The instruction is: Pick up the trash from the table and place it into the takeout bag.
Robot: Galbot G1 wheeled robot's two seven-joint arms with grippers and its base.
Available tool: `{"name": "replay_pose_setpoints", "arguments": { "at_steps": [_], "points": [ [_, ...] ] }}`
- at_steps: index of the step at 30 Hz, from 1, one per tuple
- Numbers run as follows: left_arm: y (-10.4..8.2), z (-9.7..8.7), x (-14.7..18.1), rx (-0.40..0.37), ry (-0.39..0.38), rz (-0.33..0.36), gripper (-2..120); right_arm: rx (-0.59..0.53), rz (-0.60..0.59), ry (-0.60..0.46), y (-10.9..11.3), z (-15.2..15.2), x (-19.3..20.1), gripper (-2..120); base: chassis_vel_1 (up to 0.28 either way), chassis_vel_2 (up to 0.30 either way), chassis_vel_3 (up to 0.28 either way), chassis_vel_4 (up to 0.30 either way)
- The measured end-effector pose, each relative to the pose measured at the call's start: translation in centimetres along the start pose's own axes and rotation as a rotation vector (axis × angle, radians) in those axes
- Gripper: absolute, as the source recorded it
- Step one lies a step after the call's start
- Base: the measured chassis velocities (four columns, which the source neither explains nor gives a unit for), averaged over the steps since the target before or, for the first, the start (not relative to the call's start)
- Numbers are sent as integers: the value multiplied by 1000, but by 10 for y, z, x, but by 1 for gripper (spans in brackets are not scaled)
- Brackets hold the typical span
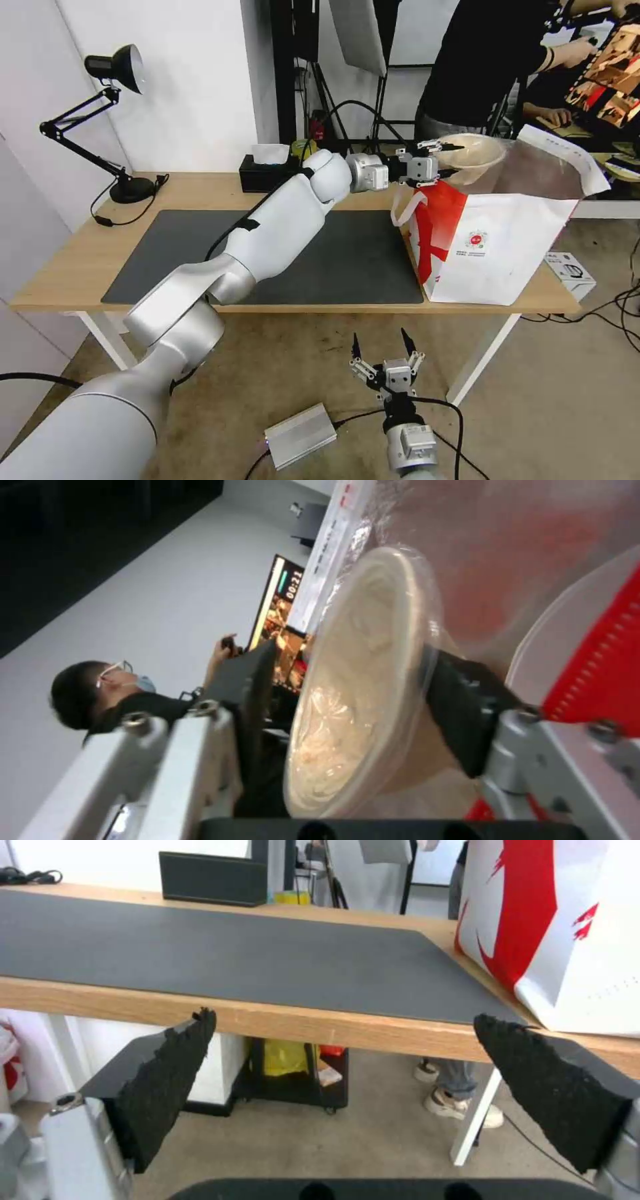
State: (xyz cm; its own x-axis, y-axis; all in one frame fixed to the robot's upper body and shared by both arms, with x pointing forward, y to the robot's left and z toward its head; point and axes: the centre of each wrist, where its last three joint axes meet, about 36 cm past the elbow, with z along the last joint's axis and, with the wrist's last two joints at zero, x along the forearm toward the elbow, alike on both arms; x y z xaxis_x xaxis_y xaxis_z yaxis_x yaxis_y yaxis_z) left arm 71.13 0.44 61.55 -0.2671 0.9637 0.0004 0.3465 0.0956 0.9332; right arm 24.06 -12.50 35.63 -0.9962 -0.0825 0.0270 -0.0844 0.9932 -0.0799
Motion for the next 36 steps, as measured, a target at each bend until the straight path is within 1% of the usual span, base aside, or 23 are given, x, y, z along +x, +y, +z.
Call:
{"name": "replay_pose_setpoints", "arguments": {
  "at_steps": [1, 4, 5, 8, 9, 19, 36],
  "points": [
    [0, -1, -1, -1, -2, 1, 69, 0, 0, 0, 0, 0, 0, 98, 0, 0, 0, 0],
    [1, -3, -2, -5, -10, 0, 85, -2, 1, -1, 0, 0, 0, 98, 0, 0, 0, 0],
    [1, -3, -2, -5, -10, 0, 85, -2, 1, -1, 0, 0, 0, 98, 0, 0, 0, 0],
    [2, -6, -3, -7, -17, -2, 97, -2, 1, -1, 1, 0, 0, 98, 0, 0, 0, 0],
    [2, -6, -3, -7, -20, -2, 99, -2, 1, -1, 1, 0, 0, 98, 0, 0, 0, 0],
    [4, -16, -9, -15, -52, -8, 100, -6, 4, -1, 1, -1, -1, 97, 0, 0, 0, 0],
    [22, -35, -8, -36, -116, -15, 100, -15, 19, -9, 0, -4, -3, 97, 0, 0, 0, 0]
  ]
}}
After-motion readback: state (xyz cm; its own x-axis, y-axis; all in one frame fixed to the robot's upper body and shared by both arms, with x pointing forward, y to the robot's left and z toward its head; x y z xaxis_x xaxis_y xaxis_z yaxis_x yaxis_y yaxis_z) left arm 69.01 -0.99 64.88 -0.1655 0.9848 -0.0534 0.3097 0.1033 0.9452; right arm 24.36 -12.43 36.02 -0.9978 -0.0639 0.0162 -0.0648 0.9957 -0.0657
